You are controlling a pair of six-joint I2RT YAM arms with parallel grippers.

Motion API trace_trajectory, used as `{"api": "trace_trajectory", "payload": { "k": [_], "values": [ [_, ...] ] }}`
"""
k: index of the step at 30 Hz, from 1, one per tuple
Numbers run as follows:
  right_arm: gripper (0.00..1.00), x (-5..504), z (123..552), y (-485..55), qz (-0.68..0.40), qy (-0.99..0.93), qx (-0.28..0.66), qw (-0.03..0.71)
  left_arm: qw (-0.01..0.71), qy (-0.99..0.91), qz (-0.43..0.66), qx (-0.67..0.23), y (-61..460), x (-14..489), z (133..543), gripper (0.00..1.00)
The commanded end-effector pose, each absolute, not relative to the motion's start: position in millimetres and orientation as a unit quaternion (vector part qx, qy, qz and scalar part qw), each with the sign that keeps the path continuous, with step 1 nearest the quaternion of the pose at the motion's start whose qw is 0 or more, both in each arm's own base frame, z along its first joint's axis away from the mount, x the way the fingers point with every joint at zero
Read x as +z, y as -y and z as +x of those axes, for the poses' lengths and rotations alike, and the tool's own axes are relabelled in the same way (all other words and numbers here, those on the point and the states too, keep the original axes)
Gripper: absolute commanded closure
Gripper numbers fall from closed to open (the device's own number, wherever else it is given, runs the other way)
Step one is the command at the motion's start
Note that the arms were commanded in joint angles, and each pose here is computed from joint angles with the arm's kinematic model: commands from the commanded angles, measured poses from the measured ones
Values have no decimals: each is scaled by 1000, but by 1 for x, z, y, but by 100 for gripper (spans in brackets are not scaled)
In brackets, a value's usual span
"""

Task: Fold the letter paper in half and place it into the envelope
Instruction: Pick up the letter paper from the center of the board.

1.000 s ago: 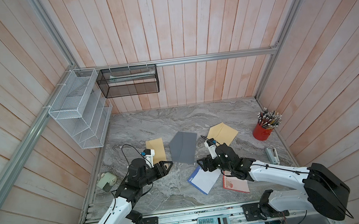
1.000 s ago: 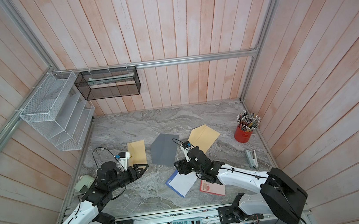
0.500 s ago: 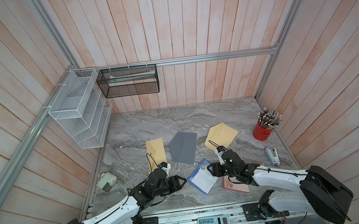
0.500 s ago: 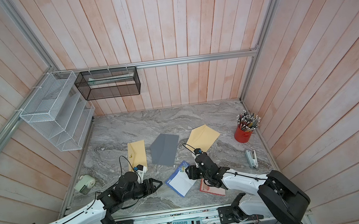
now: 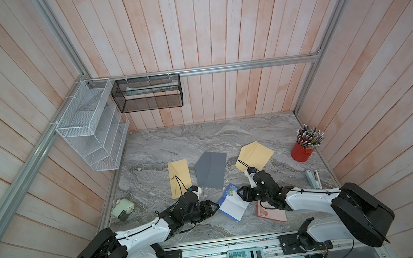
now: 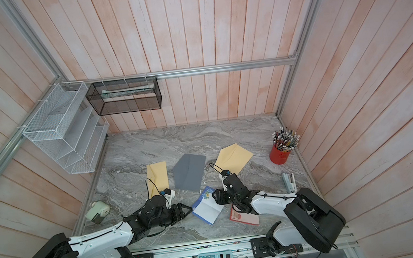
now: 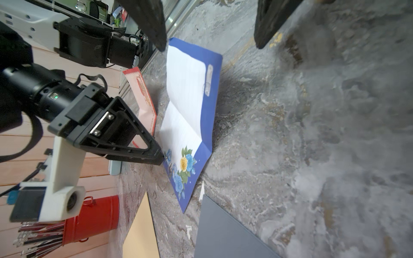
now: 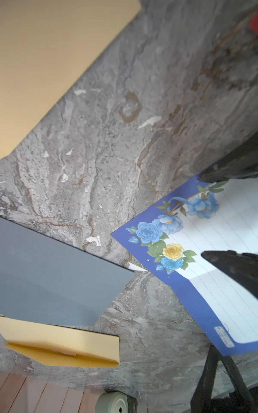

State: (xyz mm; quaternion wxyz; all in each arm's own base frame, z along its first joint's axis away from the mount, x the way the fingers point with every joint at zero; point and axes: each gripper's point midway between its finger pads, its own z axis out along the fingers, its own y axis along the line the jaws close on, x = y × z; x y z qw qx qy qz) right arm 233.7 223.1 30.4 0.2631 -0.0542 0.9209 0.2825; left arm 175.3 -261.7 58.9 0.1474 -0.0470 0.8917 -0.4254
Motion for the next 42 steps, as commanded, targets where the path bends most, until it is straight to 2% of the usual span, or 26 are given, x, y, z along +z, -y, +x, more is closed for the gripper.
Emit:
{"api": "trace_trajectory", "payload": {
  "k": [1,12,17,23,30,33,42],
  "values": [
    [50,21,227,-222,-54,-930,276,237,160,-871,-35,-463,280,81,183,37],
    [52,20,228,-226,-53,-929,285,232,130,-874,-43,-465,285,65,176,42],
    [52,20,228,-230,-55,-928,291,228,127,-872,-40,-471,290,65,178,49],
    [53,21,228,-231,-53,-927,294,227,117,-868,-34,-481,299,63,179,64],
    [52,23,228,-231,-53,-926,297,226,121,-876,-37,-466,294,65,188,93],
    [50,26,229,-231,-53,-926,296,229,109,-882,-45,-456,277,60,194,100],
    [49,40,229,-237,-83,-923,294,235,114,-922,15,-371,243,70,216,100]
  ]
}}
